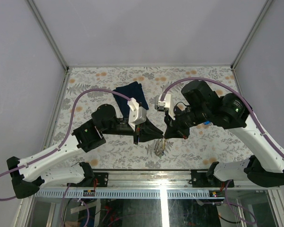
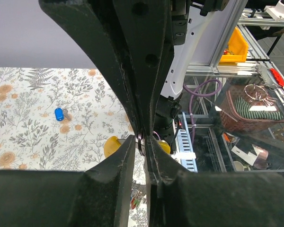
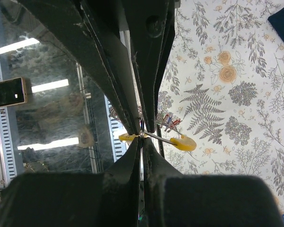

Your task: Put the keys on the keyring

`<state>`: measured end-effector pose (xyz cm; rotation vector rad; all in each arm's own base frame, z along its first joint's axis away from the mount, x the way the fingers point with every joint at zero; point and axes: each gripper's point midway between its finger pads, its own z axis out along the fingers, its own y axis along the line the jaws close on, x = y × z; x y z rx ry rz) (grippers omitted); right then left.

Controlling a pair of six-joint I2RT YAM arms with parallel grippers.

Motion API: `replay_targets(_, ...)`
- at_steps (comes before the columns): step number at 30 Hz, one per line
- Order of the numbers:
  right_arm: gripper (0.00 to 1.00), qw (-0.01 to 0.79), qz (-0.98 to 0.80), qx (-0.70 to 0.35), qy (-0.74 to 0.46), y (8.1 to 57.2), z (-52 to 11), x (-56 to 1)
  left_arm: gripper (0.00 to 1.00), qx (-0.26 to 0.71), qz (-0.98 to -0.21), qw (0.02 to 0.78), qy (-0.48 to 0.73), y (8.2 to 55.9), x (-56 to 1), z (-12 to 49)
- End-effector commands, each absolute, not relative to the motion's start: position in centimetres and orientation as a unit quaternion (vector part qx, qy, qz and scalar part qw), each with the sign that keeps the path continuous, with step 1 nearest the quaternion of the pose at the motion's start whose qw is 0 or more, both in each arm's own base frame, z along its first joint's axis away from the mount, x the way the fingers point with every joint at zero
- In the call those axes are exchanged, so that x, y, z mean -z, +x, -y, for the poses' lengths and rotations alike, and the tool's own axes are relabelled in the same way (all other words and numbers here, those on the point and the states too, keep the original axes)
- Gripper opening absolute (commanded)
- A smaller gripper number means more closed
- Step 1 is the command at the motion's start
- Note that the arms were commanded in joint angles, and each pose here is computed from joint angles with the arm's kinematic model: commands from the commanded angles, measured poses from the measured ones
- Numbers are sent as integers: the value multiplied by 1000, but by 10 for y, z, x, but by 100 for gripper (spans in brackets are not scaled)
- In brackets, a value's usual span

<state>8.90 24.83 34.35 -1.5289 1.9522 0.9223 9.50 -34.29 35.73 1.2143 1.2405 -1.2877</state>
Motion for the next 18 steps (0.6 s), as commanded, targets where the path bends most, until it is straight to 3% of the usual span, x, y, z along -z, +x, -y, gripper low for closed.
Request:
replay_targets(1, 0, 270, -694, -362, -561, 87, -257, -359, 13, 532, -484, 480, 503, 90, -375, 343)
replay_targets(9, 0, 287, -692, -362, -556, 91, -258, -362, 0, 537, -482, 468, 510, 86, -372, 346)
replay_targets(14, 0, 304, -693, -354, -550, 95, -256, -364, 0, 532, -485, 473, 508, 87, -372, 344)
replay_targets(18, 13, 337, -693, -349, -533, 100, -253, -373, 0, 525, -486, 498, 490, 92, -380, 338)
